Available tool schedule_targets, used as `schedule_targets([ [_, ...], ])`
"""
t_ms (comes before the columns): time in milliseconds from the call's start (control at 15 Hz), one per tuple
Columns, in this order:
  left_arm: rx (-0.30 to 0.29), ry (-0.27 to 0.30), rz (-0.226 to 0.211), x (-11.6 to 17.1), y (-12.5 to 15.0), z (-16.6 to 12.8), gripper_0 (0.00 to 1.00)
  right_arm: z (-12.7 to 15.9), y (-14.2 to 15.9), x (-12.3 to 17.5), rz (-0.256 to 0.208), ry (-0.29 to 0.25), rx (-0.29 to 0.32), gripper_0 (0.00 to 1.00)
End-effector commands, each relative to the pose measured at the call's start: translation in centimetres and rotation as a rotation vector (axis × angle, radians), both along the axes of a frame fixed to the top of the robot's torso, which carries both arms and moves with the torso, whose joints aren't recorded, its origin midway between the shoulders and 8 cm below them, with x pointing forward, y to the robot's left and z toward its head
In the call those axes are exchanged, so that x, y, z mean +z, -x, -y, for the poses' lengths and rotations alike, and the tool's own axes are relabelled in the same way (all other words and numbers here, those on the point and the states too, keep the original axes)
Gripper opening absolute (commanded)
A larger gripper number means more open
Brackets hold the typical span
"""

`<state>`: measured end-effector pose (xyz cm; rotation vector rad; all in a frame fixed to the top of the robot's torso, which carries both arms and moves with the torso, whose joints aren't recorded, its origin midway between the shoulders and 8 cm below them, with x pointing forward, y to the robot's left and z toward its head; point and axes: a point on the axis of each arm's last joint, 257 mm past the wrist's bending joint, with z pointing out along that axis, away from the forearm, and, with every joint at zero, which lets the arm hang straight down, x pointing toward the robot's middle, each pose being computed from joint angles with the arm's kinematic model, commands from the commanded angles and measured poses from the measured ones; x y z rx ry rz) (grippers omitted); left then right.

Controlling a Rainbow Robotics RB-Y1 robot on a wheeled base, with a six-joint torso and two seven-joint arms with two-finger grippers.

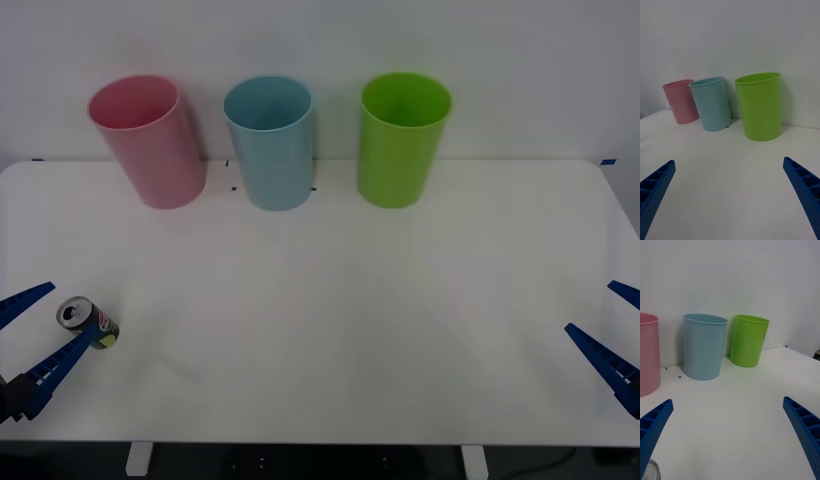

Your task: Grasp the object on the table and drop it into the matching bin: aluminum can to the light blue bin, PET bottle to the pink bin.

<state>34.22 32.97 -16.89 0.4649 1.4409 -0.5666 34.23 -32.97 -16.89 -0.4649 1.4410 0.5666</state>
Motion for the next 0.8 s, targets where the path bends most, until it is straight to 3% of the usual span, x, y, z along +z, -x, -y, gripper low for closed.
schedule_targets([
  [67,0.000,0.000,0.000,0.0,0.0,0.0,1.00,0.0,0.0,0.0,0.000,0.000,0.000,1.00],
  [133,0.003,0.037,-0.015,-1.1,0.0,0.9,1.00,0.0,0.0,0.0,0.000,0.000,0.000,1.00],
  [333,-0.009,0.042,-0.004,-0.9,-0.1,1.5,1.00,0.0,0.0,0.0,0.000,0.000,0.000,1.00],
  [800,0.037,0.025,-0.005,-1.5,1.6,-0.3,1.00,0.0,0.0,0.0,0.000,0.000,0.000,1.00],
])
